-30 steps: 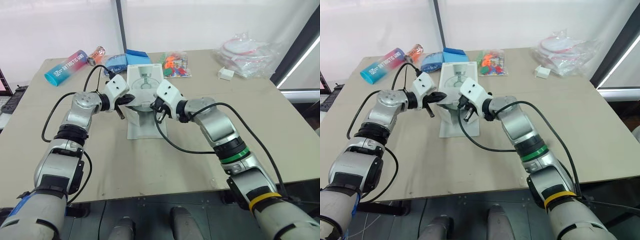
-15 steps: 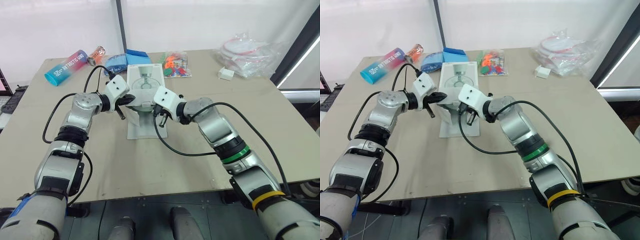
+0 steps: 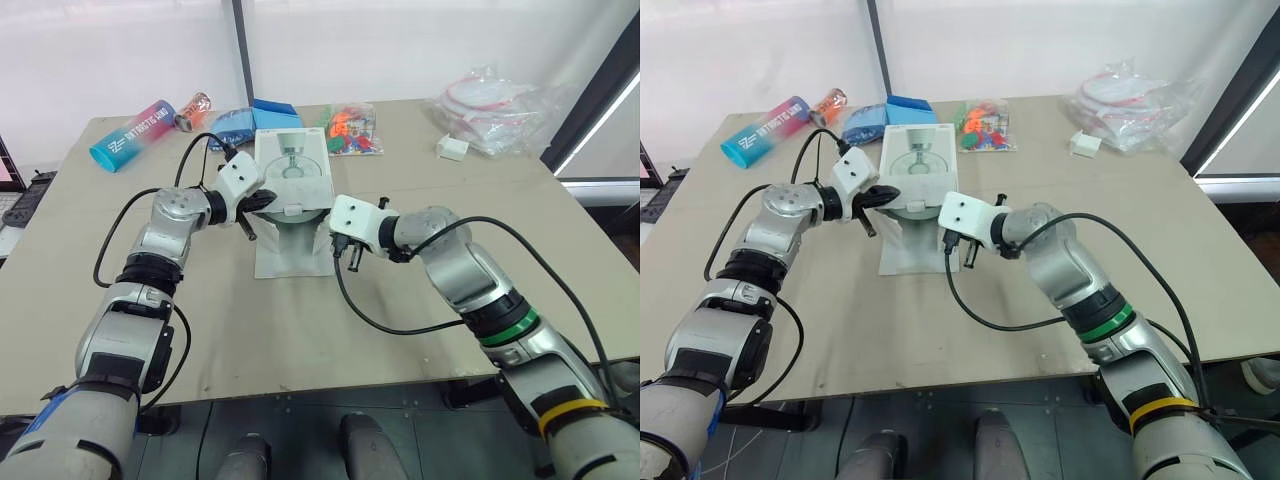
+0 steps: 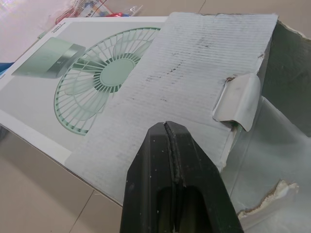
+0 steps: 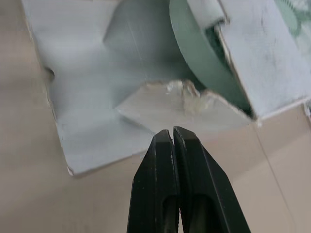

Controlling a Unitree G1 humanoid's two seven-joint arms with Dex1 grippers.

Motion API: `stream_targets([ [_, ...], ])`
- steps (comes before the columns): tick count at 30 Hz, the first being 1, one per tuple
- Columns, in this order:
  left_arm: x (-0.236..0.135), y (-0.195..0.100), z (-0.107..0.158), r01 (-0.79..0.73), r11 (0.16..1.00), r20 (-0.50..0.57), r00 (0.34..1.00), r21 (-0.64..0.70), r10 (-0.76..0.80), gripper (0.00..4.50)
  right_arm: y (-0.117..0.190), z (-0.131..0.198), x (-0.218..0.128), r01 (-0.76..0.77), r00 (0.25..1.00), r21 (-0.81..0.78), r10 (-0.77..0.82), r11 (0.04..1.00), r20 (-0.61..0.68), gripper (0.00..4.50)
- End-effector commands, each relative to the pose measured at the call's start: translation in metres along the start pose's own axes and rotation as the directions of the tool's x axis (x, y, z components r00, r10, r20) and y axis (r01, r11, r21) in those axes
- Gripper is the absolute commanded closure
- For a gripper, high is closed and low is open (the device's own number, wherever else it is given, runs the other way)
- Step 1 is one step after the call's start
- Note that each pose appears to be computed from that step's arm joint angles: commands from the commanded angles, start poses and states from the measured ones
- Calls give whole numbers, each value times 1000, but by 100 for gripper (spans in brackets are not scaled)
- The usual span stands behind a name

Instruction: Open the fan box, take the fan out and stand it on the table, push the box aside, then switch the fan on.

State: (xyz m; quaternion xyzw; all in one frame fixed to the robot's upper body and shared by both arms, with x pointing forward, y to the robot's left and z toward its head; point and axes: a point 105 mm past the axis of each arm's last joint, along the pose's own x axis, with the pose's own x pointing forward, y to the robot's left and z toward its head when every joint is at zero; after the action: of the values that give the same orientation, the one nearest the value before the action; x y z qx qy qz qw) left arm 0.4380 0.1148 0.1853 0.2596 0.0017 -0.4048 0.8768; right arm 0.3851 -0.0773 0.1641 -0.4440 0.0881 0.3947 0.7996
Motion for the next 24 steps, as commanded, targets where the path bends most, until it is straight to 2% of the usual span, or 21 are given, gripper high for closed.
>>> stream_targets([
  [1,-4,4,7,-12,1000,24,1000,10,12,450,-28,-3,-3,139,990,34,-139,990,4,442],
  [7,-7,6,6,-16,1000,16,1000,14,16,450,-36,29,-11,140,981,105,-152,985,119,442],
  [12,-8,7,6,-22,1000,14,1000,15,21,450,-45,53,-26,148,971,81,-161,986,177,442],
  [16,-7,6,5,-25,1000,15,1000,11,24,450,-43,71,-25,145,966,45,-151,988,212,442],
  [18,-7,5,4,-24,1000,15,1000,10,24,450,-38,75,-20,128,968,25,-130,991,213,442],
  [21,-6,4,5,-33,999,26,999,0,33,450,-24,78,-6,94,981,-147,-66,985,185,442],
  [24,-6,3,5,-37,999,31,999,-7,37,450,-22,85,-1,78,979,-183,-41,980,198,442],
])
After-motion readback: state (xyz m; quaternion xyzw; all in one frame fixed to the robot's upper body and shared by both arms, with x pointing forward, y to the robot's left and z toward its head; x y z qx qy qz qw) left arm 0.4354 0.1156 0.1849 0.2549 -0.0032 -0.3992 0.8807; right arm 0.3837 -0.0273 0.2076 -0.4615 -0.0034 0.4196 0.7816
